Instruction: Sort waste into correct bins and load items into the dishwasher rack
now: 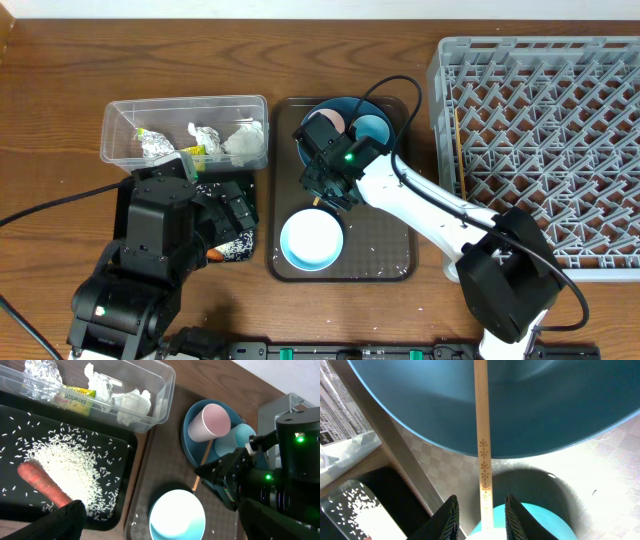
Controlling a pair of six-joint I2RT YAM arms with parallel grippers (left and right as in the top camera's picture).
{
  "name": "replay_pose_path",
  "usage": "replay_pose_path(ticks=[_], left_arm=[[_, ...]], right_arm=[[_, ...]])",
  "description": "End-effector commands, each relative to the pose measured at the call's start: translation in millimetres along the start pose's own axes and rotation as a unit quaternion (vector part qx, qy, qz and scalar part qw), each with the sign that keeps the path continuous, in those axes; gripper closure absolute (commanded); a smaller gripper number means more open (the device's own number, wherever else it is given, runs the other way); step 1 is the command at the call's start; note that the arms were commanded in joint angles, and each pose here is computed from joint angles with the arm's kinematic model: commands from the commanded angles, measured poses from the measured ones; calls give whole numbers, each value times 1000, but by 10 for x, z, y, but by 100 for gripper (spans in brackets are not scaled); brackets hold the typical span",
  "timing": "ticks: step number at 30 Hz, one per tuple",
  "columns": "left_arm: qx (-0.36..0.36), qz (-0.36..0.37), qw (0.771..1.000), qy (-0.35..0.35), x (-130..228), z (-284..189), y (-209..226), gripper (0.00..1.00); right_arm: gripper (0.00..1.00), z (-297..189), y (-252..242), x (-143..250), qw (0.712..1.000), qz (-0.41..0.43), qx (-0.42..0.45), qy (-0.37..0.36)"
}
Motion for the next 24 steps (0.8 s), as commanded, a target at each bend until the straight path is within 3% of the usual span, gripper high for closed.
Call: replay_pose_path(ticks=[1, 10, 24], left_arm=[[0, 3, 1000, -14, -53, -49, -12, 0], [0, 3, 1000, -13, -53, -49, -11, 0], [0, 3, 1000, -14, -53, -49, -12, 0]], right_arm=[[71, 115, -93, 50, 1000, 3, 24, -1], [72, 143, -107, 36, 1000, 10, 24, -9], [95, 139, -139, 43, 999, 8, 31, -6]])
Point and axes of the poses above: each gripper's point midway between its finger pads, its own z axis out along the fingers, its own y axis along the line the jaws close on, x = y × z, the point moved 5 cm from there along -z, back along the fingers, and after that the axes turned 9 degrees about -z, right-handed, at the moved point
